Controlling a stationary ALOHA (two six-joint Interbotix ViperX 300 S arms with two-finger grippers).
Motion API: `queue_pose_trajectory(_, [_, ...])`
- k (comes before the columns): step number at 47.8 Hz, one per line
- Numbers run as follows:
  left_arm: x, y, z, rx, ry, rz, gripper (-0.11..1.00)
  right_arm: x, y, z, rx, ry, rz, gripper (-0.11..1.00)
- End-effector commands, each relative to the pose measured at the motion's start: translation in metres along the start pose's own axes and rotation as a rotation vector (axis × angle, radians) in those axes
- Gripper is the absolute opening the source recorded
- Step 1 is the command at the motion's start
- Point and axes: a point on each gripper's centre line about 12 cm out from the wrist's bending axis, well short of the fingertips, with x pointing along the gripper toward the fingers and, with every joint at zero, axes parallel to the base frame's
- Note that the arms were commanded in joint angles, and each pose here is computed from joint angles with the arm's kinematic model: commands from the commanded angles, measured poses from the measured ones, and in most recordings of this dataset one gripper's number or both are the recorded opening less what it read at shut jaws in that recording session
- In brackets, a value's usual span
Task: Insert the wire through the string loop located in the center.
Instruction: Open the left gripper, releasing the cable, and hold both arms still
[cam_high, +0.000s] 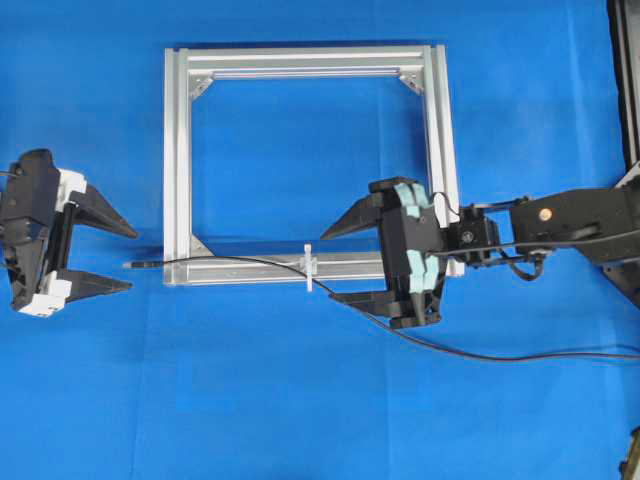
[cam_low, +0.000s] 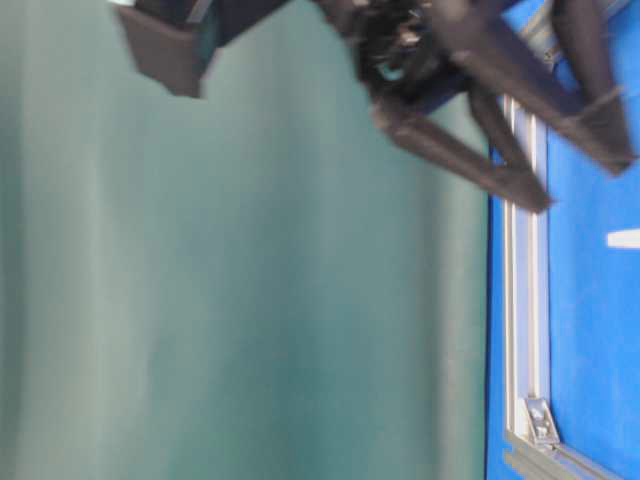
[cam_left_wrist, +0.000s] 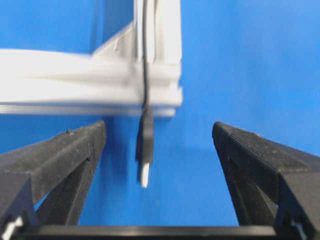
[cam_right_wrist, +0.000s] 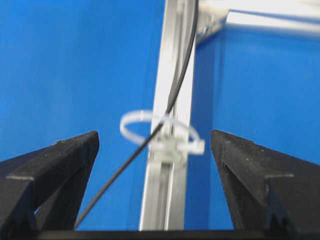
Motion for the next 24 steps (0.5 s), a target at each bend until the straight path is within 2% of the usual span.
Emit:
queue_pose_trajectory(1, [-0.004, -0.005, 0.015, 0.023, -0.05, -0.017, 0.84, -0.009, 0.0, 0.024, 0.0, -0.06, 0.002, 0.8])
queue_pose_trajectory(8, [-0.013, -0.007, 0.025, 0.046, -0.092, -0.028, 0.84, -0.017, 0.001, 0.035, -0.001, -0.081, 0.005, 0.8])
queue_pose_trajectory(24, [-0.018, -0.008, 0.028, 0.045, -0.111, -0.033, 0.84, -0.02, 0.002, 0.038, -0.001, -0.083, 0.005, 0.8])
